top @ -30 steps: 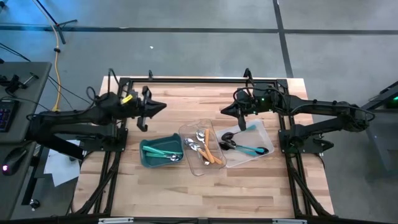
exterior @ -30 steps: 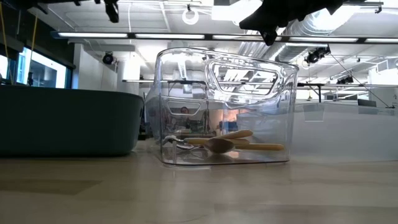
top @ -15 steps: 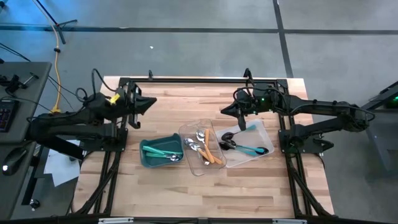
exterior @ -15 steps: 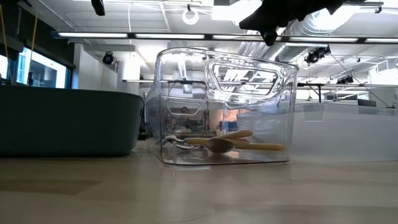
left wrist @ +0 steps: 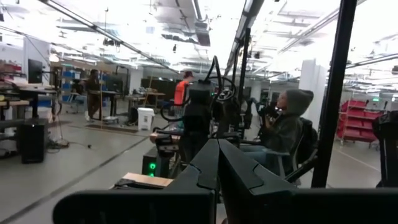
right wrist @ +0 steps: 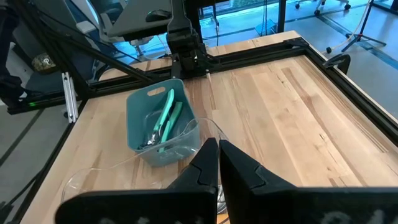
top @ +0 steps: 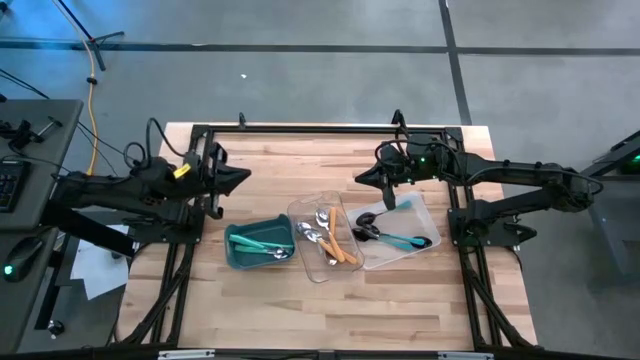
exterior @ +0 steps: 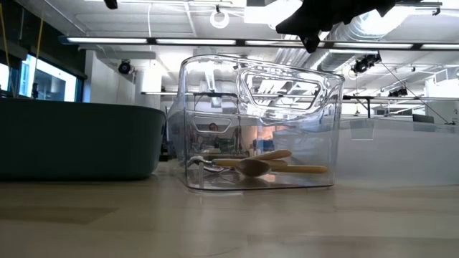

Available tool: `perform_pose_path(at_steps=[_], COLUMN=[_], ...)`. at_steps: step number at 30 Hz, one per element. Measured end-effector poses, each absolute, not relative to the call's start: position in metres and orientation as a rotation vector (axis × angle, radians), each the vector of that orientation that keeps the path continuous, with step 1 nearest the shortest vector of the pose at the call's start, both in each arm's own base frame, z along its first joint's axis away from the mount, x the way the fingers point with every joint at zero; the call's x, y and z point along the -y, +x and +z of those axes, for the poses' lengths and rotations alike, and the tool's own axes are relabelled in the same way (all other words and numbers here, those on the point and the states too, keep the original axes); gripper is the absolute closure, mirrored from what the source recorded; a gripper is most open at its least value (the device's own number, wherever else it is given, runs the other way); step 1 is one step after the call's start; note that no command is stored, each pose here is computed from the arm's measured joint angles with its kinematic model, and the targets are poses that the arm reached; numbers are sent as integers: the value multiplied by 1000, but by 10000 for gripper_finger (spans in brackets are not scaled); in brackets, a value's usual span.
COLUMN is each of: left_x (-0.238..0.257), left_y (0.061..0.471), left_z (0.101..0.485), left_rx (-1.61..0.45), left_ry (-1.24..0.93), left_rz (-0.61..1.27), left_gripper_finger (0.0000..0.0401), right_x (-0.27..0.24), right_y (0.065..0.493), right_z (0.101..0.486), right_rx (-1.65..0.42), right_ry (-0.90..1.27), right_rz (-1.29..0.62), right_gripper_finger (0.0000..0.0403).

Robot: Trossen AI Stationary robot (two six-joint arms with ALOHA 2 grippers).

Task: Sort silverware by color (type)
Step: Return to Home Position

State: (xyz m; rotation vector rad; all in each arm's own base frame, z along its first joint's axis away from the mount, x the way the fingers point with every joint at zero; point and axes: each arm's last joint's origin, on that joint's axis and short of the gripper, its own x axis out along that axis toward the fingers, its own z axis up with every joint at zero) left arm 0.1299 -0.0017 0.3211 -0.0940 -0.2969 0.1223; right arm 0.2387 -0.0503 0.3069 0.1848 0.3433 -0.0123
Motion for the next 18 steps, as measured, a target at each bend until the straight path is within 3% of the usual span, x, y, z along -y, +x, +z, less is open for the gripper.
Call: perform_pose_path(at_steps=[18], left_x=[-1], left_y=[78], left_z=[310], left_rx=[377], left_ry=[-83], left_rz=[114], left_gripper_finger=[401], right_x=[50], right_y=[239], right_z=[307], right_rx=[-338], right_ry=[211], right_rz=[-16], right_gripper_finger=[403])
